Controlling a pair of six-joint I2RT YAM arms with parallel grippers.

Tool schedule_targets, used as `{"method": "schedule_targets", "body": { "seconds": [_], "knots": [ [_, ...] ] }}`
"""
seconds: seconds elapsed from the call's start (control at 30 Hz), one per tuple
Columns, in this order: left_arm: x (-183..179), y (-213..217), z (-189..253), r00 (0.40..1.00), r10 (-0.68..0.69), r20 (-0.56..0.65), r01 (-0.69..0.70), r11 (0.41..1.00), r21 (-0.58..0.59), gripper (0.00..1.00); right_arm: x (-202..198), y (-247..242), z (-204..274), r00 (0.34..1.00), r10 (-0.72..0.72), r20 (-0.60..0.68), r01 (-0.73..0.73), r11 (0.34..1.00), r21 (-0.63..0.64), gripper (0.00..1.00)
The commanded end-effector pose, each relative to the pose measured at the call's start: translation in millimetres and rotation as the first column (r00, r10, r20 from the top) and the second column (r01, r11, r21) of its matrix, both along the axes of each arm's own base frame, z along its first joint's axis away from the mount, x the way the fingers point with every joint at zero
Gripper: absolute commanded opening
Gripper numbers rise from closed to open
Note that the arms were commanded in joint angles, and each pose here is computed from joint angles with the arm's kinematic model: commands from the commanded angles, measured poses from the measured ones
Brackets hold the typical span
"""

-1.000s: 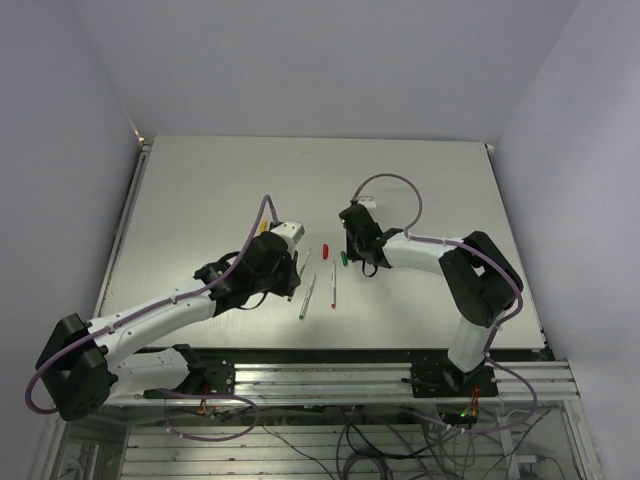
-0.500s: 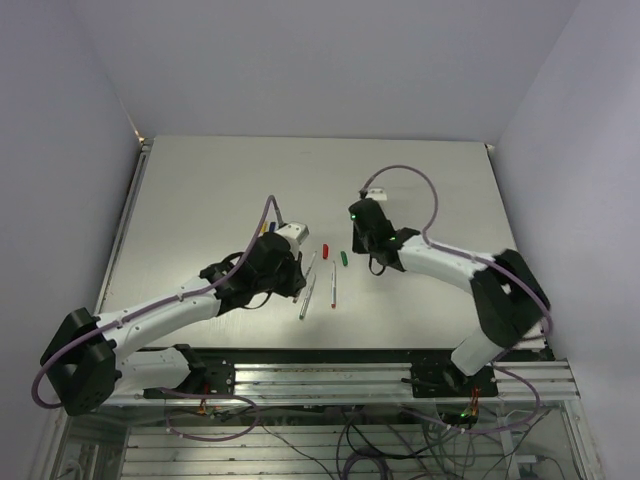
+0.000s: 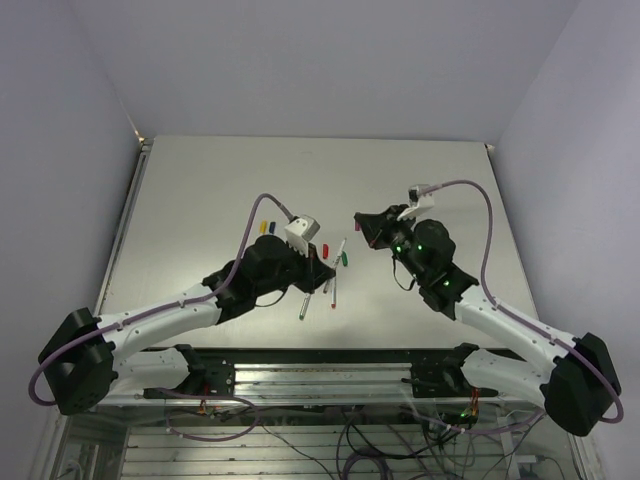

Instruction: Insert the pens into the pen caps

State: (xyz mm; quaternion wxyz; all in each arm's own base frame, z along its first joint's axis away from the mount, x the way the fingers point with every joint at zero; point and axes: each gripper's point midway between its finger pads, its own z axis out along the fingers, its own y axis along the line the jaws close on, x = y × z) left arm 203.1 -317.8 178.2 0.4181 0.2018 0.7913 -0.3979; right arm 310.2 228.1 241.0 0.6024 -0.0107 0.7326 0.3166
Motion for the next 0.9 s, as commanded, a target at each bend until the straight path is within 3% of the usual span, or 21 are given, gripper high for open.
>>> {"method": "schedule_targets", "body": {
  "seconds": [0.0,0.33,0.87],
  "knots": [
    [-8.9,-20.8,44.3,0.993,-0.047,0.108,0.065,0.984,-0.169,0.07,-16.8,5.8,45.7,0.987,0.064,0.150,-0.089,0.982,0.169,0.00],
    [-13.3,-24.5,57.9,0.990,-0.019,0.139,0.046,0.980,-0.193,0.07,-35.7,0.7,68.8,0.961,0.076,0.265,-0.156,0.943,0.295,0.00],
    [-8.2,-25.8,61.0,0.989,0.024,0.148,0.008,0.978,-0.207,0.07,-46.7,3.4,73.6,0.947,0.111,0.300,-0.216,0.914,0.343,0.00]
  ]
}}
